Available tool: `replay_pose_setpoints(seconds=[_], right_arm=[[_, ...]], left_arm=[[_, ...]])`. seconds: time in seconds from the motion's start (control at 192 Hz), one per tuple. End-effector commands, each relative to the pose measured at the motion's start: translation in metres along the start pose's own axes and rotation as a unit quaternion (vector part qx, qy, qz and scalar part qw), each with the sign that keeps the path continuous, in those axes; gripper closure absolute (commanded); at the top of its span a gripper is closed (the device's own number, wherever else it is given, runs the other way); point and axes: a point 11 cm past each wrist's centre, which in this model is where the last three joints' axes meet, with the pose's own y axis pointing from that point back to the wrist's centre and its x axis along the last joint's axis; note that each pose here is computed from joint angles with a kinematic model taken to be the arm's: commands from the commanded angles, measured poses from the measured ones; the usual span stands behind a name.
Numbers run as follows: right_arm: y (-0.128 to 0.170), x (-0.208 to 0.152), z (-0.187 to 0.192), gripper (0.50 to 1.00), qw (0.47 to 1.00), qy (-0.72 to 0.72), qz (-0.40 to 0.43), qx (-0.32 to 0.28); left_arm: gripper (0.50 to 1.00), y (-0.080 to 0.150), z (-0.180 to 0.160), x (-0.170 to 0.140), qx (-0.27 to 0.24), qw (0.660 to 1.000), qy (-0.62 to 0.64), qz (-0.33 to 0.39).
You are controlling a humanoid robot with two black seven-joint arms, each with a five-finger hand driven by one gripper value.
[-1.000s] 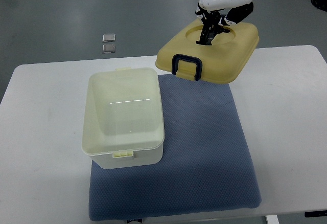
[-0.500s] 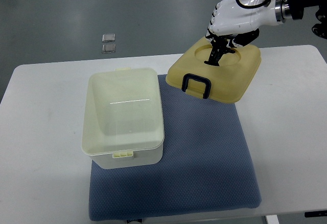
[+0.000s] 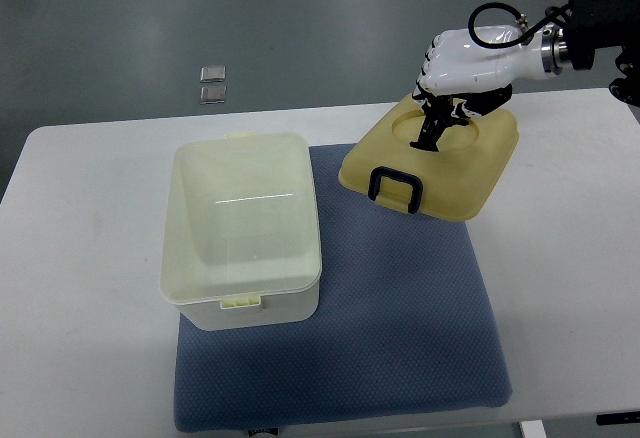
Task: Open white storage box with right hand
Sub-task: 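Carry the lid away from the box and lower it onto the cushion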
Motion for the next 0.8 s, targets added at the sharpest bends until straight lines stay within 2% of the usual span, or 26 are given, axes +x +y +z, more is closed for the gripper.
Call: replay_pose_setpoints(seconds=[0.0, 0.188, 0.38, 0.557, 0.797], right_arm=[[-0.002, -0.008, -0.002, 1.0, 1.0, -0.005, -0.001, 0.001], [-0.002, -0.027, -0.002, 1.0, 1.0, -0.014, -0.004, -0.005], [-0.004, -0.028, -0.004, 1.0, 1.0, -0.015, 0.0, -0.002], [-0.027, -0.022, -0.022, 1.0, 0.999, -0.012, 0.003, 0.03], [-0.031, -0.032, -0.029, 1.0, 0.999, -0.022, -0.001, 0.037]], left_arm=[[0.5, 0.0, 0.0, 0.0, 0.0, 1.0, 0.0, 0.0], [0.5, 0.0, 0.0, 0.0, 0.0, 1.0, 0.0, 0.0], [0.5, 0.0, 0.0, 0.0, 0.0, 1.0, 0.0, 0.0], [0.5, 0.0, -0.001, 0.0, 0.0, 1.0, 0.0, 0.0], [0.5, 0.0, 0.0, 0.0, 0.0, 1.0, 0.0, 0.0]])
